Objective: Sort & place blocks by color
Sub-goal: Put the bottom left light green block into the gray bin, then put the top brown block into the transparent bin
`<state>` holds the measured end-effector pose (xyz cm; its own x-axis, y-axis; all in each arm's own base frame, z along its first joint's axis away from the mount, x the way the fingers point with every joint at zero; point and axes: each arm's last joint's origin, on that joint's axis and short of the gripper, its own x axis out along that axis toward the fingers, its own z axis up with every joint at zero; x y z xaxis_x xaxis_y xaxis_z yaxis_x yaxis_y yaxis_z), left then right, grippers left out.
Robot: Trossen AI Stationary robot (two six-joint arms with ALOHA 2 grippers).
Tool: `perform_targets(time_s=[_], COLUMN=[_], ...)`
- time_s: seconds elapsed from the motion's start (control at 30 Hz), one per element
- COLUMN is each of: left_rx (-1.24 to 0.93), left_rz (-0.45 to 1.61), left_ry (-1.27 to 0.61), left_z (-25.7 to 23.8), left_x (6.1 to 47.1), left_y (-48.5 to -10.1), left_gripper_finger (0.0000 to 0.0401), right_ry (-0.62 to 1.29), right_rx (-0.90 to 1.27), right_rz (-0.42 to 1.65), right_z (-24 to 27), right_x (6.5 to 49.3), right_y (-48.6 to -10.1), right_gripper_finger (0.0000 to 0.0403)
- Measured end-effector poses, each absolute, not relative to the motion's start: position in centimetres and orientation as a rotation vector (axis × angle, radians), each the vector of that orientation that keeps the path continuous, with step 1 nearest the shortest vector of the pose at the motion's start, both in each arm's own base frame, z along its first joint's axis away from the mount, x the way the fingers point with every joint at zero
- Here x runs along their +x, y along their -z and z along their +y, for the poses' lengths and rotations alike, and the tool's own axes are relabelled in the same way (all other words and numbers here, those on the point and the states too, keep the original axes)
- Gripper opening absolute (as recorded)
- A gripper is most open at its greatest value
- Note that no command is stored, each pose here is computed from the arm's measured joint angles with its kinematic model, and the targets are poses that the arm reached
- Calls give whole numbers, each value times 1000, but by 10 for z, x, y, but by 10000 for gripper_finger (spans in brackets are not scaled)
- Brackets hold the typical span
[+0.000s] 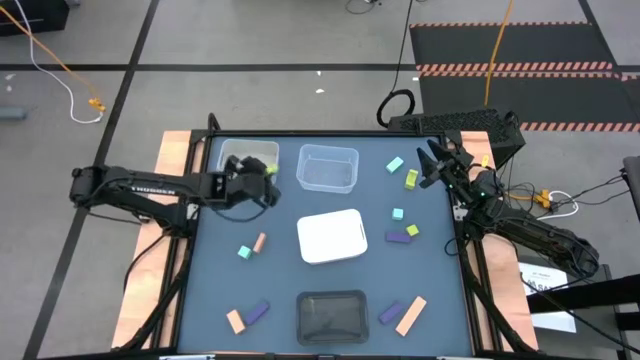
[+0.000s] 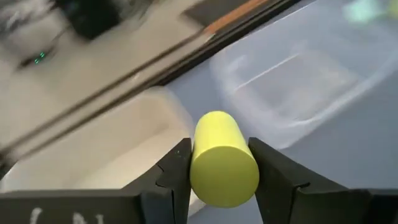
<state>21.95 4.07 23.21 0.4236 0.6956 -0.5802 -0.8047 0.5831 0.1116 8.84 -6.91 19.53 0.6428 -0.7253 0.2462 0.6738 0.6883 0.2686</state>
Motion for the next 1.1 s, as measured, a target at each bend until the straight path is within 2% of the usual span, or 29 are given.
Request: perform_targets(time_s=[0.27, 0.67, 1.1], left_rx=[-292, -454, -508], left_rz=[720, 667, 647], left_ry=[-1159, -1217, -1124], left_z=[72, 93, 94], left_x=[197, 183, 184], left_y=[-218, -188, -178], left_gripper_finger=[134, 146, 235], right_ry=[801, 801, 801], right_rx=[158, 157, 158], right_rz=[-349, -349, -349], right_z=[-69, -69, -69], right_x=[88, 88, 88], right_y=[-195, -195, -195], right_gripper_finger=[247, 247, 247])
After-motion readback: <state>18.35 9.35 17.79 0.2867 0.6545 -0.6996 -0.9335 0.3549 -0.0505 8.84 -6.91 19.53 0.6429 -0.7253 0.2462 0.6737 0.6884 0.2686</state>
